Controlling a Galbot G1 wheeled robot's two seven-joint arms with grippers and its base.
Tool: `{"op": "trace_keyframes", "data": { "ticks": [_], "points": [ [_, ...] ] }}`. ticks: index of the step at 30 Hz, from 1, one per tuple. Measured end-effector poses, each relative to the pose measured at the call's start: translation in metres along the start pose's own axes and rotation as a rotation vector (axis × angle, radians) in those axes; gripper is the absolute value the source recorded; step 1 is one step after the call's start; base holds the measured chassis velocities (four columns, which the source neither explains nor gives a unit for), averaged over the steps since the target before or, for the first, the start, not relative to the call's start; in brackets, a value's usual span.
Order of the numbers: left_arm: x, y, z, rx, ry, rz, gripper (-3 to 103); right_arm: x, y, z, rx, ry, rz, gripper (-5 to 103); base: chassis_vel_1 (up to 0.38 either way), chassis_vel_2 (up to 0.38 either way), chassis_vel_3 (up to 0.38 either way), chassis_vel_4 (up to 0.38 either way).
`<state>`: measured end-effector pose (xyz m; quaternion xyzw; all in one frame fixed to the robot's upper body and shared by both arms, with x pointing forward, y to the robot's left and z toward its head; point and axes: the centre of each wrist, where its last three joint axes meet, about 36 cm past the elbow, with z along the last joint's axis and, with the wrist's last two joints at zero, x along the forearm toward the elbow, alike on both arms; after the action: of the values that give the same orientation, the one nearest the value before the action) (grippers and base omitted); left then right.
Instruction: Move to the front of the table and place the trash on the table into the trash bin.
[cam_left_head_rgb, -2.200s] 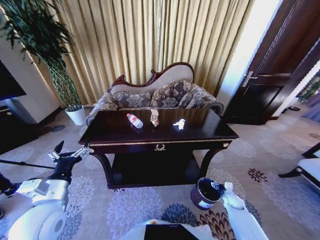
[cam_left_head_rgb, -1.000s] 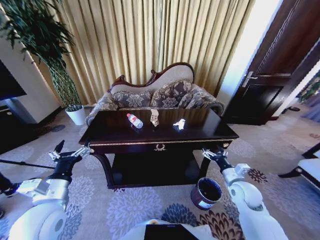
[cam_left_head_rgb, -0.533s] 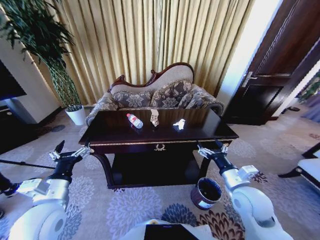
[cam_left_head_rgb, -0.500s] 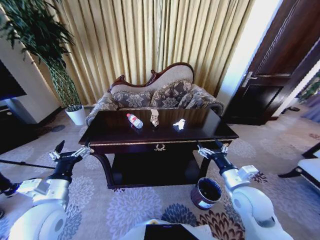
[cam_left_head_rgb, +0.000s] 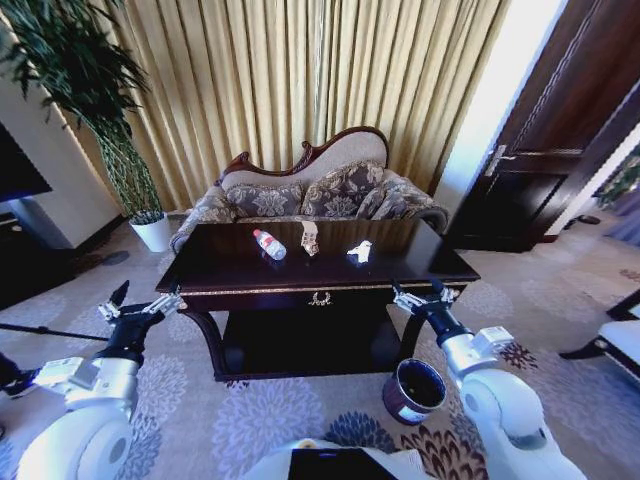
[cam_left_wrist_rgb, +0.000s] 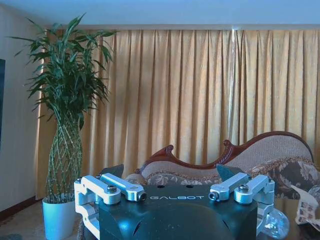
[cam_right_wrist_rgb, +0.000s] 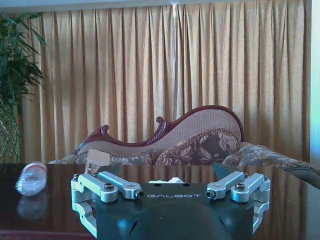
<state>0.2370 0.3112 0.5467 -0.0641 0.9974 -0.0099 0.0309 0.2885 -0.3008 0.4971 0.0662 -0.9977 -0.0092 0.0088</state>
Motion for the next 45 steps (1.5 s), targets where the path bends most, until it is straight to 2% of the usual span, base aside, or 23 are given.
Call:
{"op": "trace_keyframes", "data": {
  "ticks": [14, 23, 29, 40, 45],
  "points": [
    [0.000, 0.000, 0.000, 0.000, 0.001, -0.002, 100, -0.004, 0.003, 0.000, 0.008, 0.020, -0.027, 100, -0.103, 0.099, 0.096, -0.112],
    [0.002, 0.001, 0.001, -0.007, 0.007, -0.004, 100, -0.045, -0.020, -0.001, -0.055, 0.094, -0.057, 100, 0.000, 0.000, 0.000, 0.000],
    [0.003, 0.003, 0.001, -0.013, 0.011, -0.012, 100, -0.074, -0.027, 0.004, -0.052, 0.133, -0.033, 100, 0.000, 0.000, 0.000, 0.000],
    [0.006, 0.006, 0.002, -0.022, 0.024, -0.031, 100, -0.150, 0.003, 0.016, -0.032, 0.187, -0.067, 100, 0.000, 0.000, 0.000, 0.000],
    [0.008, 0.006, 0.003, -0.022, 0.030, -0.036, 100, -0.182, 0.007, 0.015, -0.007, 0.192, -0.050, 100, 0.000, 0.000, 0.000, 0.000]
  ]
}}
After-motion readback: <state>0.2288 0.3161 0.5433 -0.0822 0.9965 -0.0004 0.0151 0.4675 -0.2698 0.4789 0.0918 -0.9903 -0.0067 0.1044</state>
